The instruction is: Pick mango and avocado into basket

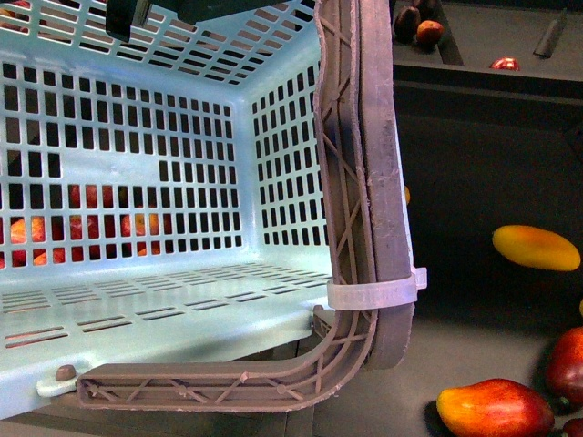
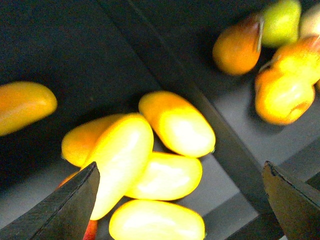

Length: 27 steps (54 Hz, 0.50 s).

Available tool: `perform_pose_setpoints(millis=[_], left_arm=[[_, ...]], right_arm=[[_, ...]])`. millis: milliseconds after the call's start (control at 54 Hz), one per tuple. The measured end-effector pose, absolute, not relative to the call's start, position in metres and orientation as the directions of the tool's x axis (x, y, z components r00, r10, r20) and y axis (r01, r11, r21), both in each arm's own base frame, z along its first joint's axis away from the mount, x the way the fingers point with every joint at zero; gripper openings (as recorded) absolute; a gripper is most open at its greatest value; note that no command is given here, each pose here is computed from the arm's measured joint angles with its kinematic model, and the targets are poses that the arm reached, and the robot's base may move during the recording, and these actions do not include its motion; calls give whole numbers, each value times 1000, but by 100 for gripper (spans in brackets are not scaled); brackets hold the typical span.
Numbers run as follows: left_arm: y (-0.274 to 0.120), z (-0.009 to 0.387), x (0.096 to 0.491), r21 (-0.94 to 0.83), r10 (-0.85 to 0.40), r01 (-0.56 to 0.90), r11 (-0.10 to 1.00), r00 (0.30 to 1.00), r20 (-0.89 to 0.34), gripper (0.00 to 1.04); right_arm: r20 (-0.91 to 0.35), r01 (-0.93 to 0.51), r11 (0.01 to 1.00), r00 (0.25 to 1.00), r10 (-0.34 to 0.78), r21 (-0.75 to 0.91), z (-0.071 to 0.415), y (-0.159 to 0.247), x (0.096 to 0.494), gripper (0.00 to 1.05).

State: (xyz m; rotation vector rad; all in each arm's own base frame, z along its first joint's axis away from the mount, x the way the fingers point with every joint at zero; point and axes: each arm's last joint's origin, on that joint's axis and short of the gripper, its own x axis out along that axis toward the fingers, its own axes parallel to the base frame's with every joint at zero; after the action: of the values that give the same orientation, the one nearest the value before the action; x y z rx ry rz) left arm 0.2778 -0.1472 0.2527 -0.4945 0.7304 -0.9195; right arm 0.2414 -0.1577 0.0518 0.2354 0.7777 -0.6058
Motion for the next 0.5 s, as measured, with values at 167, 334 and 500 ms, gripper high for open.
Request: perform_pose_setpoints(millis=[167,334,500], left_arm=[[-147,253,278,-664,-848,533,524,398,-350,11],[-147,253,278,-664,-848,533,525,399,-350,11],[-147,253,278,-664,-848,533,525,399,-350,11]], right_arm=[[-791,715,699,439,-426,20,17,-153,251,97],[-779,793,606,418,-467,62,9,-140,269,97],[-773,824,563,401,-492,69,0,-130,281,97]])
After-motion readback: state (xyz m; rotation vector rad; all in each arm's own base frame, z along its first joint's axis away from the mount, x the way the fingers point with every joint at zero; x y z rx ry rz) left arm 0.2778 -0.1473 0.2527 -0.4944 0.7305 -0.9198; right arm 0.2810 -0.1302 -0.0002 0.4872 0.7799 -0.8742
